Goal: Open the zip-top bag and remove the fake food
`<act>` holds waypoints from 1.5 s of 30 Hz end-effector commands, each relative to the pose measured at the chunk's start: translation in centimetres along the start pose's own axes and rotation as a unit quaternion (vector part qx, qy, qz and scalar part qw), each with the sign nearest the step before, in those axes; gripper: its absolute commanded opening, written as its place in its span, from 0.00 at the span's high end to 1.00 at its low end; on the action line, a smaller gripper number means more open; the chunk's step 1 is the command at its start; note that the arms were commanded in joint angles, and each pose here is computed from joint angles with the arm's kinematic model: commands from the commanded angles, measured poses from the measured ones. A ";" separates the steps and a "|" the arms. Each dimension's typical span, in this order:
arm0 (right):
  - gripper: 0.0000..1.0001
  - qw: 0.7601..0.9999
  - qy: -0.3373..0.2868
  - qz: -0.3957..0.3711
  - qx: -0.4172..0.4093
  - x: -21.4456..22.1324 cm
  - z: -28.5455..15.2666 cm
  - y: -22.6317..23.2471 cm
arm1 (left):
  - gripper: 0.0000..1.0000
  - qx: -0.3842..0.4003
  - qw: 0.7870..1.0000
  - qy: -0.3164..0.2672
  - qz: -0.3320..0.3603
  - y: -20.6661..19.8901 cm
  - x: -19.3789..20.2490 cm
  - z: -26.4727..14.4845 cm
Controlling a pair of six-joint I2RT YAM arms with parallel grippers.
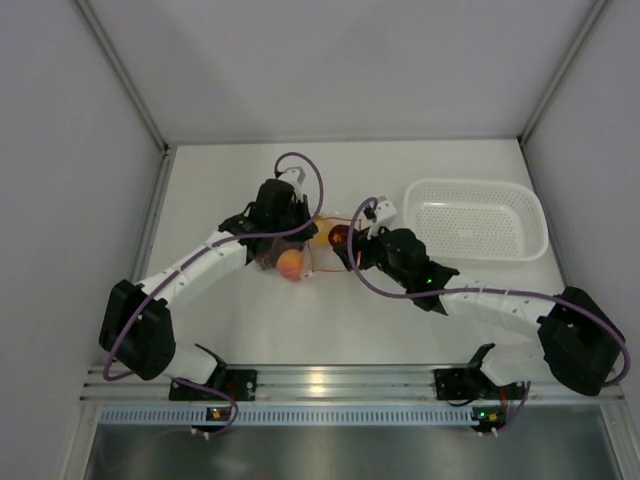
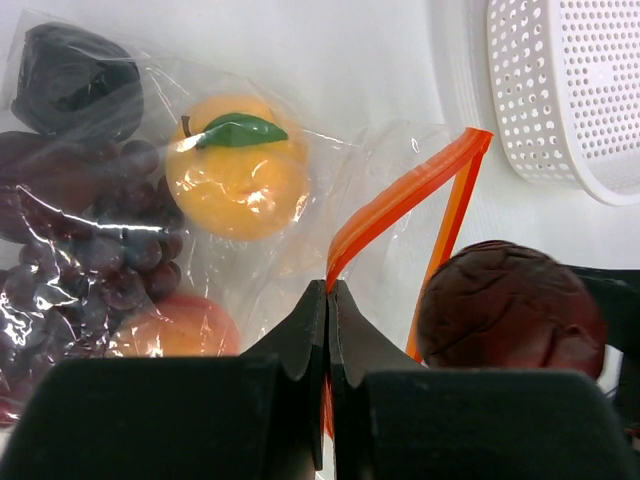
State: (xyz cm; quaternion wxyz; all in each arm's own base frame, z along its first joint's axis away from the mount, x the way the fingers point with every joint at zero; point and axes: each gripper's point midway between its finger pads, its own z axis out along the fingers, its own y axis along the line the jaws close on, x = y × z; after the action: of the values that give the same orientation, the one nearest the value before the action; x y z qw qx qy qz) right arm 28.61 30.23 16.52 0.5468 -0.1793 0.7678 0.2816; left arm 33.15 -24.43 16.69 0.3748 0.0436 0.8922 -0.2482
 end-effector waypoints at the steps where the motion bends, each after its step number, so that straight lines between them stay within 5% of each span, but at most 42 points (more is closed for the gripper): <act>1: 0.63 0.998 -0.012 -0.009 0.067 -2.6 -1.7 -2.5 | 1.00 0.002 0.999 -0.038 -0.008 -0.1 -1.7 -0.6; 12: 0.60 0.956 0.024 0.060 0.286 -7.1 -4.9 -17.0 | 1.00 0.014 0.999 -0.034 -0.010 -0.3 -1.2 -1.2; 23: 0.55 0.904 0.139 0.083 0.395 -3.5 -3.9 -26.9 | 1.00 0.039 0.999 -0.031 -0.010 -1.1 -1.0 -2.2; 25: 0.46 0.895 0.168 0.089 0.405 -1.6 -3.2 -28.3 | 1.00 0.042 0.999 -0.034 -0.005 -1.2 -1.0 -2.5; 32: 0.28 0.899 0.168 0.098 0.392 -0.9 -3.0 -28.0 | 1.00 0.045 0.998 -0.038 0.000 -1.3 -1.4 -2.8; 33: 0.20 0.900 0.168 0.097 0.389 -0.8 -3.1 -27.8 | 1.00 0.048 0.998 -0.040 0.001 -1.5 -1.5 -2.9; 34: 0.01 0.905 0.157 0.098 0.383 -1.4 -3.1 -27.4 | 1.00 0.049 0.998 -0.038 0.001 -1.6 -1.4 -2.8; 42: 0.01 0.931 0.129 0.128 0.317 -2.2 -3.0 -24.6 | 1.00 0.070 0.997 -0.036 -0.001 -2.5 -1.7 -3.2; 45: 0.10 0.950 0.106 0.145 0.255 -3.0 -2.6 -22.0 | 1.00 0.075 0.996 -0.038 -0.006 -2.7 -1.9 -3.5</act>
State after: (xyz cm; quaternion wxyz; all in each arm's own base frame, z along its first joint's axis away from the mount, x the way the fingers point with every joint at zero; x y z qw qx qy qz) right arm 40.50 9.08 11.61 0.4026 0.0594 0.9121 0.0486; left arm 31.19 -24.53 18.06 0.3716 0.0551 0.8806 -0.2888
